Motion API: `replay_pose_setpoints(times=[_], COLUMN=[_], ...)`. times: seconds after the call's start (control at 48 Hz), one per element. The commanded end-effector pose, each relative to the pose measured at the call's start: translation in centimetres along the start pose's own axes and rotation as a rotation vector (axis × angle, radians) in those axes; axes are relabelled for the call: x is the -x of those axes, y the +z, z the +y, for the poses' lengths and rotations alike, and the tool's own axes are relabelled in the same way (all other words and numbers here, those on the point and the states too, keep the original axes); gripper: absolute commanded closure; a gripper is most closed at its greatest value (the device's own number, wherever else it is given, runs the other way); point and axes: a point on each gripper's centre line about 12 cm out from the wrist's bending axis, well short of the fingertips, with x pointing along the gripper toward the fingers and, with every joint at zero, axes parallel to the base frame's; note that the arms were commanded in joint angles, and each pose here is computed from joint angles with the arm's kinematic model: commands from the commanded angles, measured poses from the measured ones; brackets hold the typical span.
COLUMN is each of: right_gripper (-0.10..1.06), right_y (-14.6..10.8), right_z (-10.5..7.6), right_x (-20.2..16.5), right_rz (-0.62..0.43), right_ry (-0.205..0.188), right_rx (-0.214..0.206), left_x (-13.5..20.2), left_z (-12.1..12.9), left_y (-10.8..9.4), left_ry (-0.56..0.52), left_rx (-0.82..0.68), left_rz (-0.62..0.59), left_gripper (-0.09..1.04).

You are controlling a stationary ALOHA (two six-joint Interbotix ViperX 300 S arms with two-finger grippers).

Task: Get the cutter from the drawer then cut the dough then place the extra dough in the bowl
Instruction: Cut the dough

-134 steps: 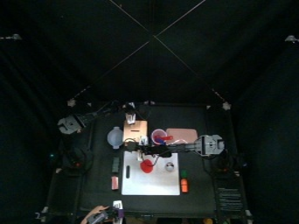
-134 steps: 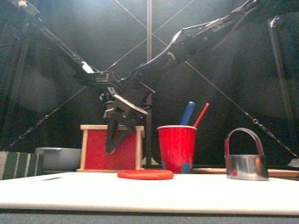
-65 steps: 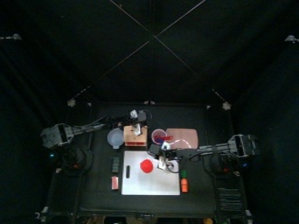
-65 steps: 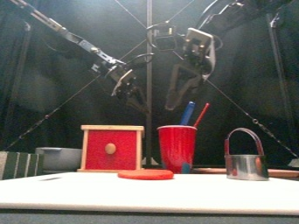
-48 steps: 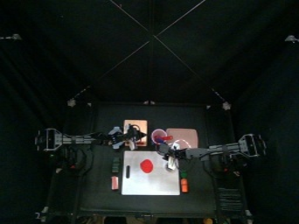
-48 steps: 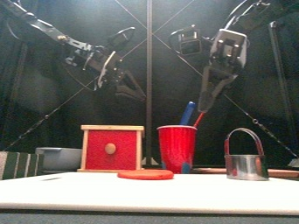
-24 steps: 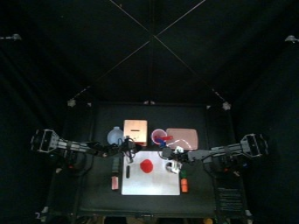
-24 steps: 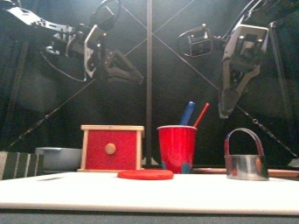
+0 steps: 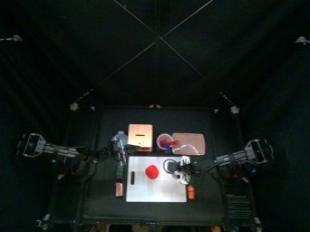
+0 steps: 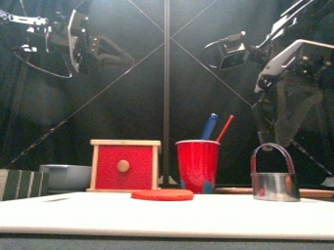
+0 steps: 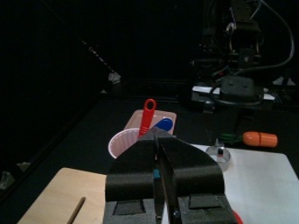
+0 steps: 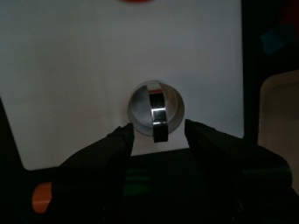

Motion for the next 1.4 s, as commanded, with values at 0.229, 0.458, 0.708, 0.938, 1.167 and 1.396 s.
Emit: replay_pose_setpoints(times=[0.229,0.458,0.708,0.938,1.167,1.396], right_gripper=[0.25,0.52,0.59,0.59,0.59,0.59], right_y=[1.5,2.2,5.7,10.0,14.3,16.2], right_z=[-0.2,-0.1,-0.5,-1.5,-2.0,-1.5], right_x=[-0.8,-0.3,0.7,-1.0,-2.0,-3.6], right_rz=[-0.001,-0.008,-0.06,-0.053,-0.041,0.0], right_ry=[-0.005,-0.005,-0.009,-0.036,-0.06,-0.068], right_rx=[-0.001,-0.009,-0.051,-0.102,-0.112,-0.114], left_x=[-0.1,0.3,1.1,2.4,3.7,4.2], left_z=[-0.6,-0.4,-0.2,0.4,0.8,1.0], left_y=[-1.0,-2.1,-3.7,-5.1,-5.5,-6.1], left_ry=[-0.016,-0.014,-0.006,-0.004,-0.006,-0.008], left_rx=[-0.018,-0.025,-0.02,-0.039,-0.044,-0.05], left_rz=[0.023,0.054,0.102,0.132,0.126,0.143], left_gripper=[0.58,0.58,0.58,0.58,0.58,0.59])
